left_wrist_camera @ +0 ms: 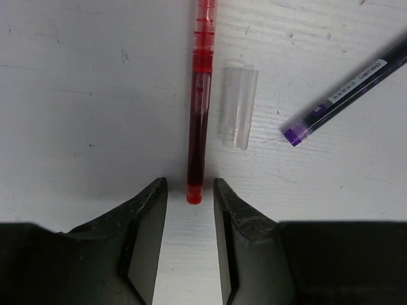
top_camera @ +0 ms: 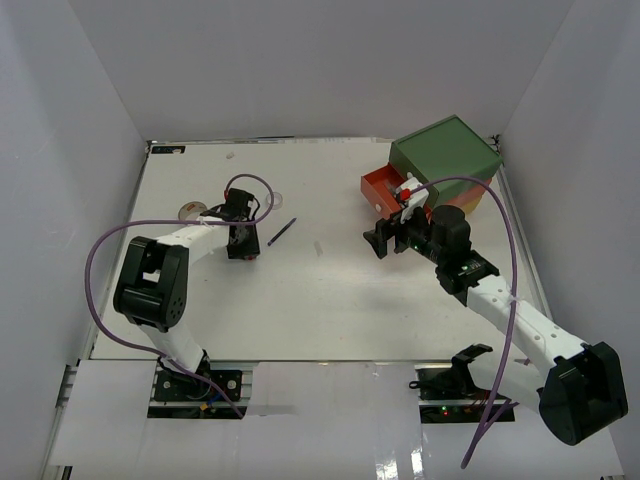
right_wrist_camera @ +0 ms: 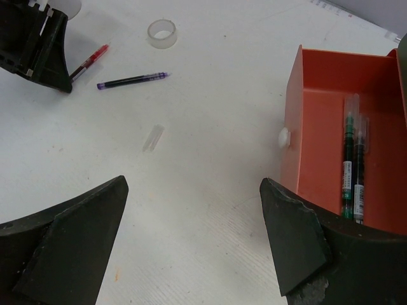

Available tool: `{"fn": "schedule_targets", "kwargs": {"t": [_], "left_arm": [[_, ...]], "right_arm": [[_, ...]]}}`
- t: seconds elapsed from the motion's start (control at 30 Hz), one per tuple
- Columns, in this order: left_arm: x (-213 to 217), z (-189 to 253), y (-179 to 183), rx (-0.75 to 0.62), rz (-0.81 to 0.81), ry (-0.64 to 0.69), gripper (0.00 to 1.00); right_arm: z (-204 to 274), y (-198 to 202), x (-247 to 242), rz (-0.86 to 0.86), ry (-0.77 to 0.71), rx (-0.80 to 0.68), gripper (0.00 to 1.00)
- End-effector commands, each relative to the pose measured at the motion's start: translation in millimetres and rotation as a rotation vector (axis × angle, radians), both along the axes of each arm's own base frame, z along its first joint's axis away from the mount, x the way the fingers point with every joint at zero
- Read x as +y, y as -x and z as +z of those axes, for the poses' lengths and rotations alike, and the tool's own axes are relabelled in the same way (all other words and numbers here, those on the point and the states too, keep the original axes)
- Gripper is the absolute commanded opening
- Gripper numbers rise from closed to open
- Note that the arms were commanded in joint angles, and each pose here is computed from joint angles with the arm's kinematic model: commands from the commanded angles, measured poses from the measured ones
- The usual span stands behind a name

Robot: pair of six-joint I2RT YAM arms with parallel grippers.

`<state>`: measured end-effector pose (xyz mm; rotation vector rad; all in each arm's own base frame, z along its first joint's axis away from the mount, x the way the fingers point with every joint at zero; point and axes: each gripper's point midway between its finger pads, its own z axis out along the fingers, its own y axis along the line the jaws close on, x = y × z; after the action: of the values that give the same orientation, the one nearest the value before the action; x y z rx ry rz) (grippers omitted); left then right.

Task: Sort the stationery into containers
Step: Pick up the pen from the center of the board.

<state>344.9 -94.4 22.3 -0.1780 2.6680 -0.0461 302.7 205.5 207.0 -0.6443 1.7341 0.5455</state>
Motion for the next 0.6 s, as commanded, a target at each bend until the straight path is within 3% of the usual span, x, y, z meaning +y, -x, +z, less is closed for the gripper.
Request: {"fn": "schedule_targets", "kwargs": {"t": [0.0,0.37,0.57], "left_arm": [[1,4,-4,-0.004,-0.002,-0.006,0.45],[1,12,-6,-0.025,-0.002,-0.007,0.17],[2,37,-8,-0.096,-0.009,0.002,0.07]], "right_arm": [[14,-3,-1,-0.004,-0.015,-0.060,0.91],[15,-1,-2,-0.007,-0.016,-0.064,0.91],[18,2,2,0.017,-0.029,-0.063,0.91]]}}
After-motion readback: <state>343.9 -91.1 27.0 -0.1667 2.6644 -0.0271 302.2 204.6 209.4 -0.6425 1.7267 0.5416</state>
